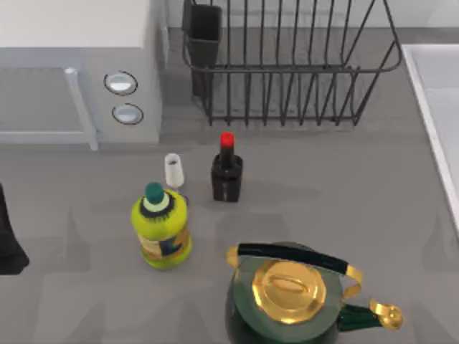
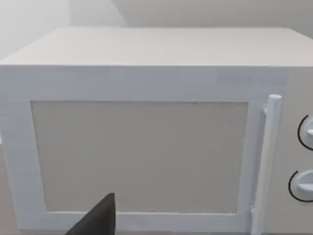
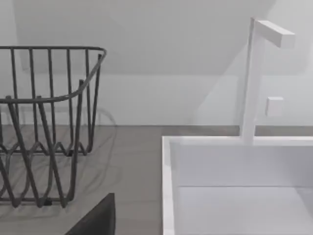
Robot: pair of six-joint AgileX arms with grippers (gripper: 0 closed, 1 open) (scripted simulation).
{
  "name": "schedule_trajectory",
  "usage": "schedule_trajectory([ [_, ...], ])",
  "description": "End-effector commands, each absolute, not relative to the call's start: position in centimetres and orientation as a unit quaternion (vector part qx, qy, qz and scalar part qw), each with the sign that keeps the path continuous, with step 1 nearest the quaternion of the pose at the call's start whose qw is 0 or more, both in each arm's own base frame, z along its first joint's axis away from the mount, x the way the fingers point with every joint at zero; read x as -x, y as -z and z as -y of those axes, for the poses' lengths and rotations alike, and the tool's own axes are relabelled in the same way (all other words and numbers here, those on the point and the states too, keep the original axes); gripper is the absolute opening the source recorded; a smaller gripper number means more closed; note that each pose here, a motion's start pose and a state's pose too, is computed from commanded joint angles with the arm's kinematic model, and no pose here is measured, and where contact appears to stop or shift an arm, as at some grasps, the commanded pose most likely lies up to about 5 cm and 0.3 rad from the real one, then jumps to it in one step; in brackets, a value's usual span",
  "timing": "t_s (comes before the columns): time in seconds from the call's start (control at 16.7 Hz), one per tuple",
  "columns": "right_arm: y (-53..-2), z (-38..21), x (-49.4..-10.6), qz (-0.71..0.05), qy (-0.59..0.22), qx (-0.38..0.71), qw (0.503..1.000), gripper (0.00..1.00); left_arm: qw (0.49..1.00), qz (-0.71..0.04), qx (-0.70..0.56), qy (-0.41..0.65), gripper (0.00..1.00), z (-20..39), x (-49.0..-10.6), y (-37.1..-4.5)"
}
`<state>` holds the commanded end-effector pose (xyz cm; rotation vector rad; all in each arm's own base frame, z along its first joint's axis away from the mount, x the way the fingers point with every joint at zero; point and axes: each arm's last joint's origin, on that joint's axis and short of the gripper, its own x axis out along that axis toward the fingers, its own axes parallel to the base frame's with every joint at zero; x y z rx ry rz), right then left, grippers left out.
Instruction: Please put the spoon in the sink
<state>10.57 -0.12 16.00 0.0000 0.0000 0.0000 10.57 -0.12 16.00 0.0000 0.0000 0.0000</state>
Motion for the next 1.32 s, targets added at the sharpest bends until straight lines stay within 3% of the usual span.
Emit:
schedule_trajectory([
  [0.3,-16.7,0.4,-10.7,-0.037,0.013,-0.010,0.999,1.00,1.000,0.000,0.000,0.000,1.00,0.1,-10.6,-16.0],
  [0.66,-19.4,2.0,-12.5,-0.247,0.088,-0.074,0.962,1.00,1.000,0.000,0.000,0.000,1.00,0.1,-10.6,-16.0],
  [1.02,-20.5,5.5,-17.1,-0.498,0.190,-0.176,0.827,1.00,1.000,0.000,0.000,0.000,1.00,0.1,-10.6,-16.0],
  [1.32,-19.6,8.6,-20.2,-0.626,0.247,-0.242,0.699,1.00,1.000,0.000,0.000,0.000,1.00,0.1,-10.6,-16.0],
])
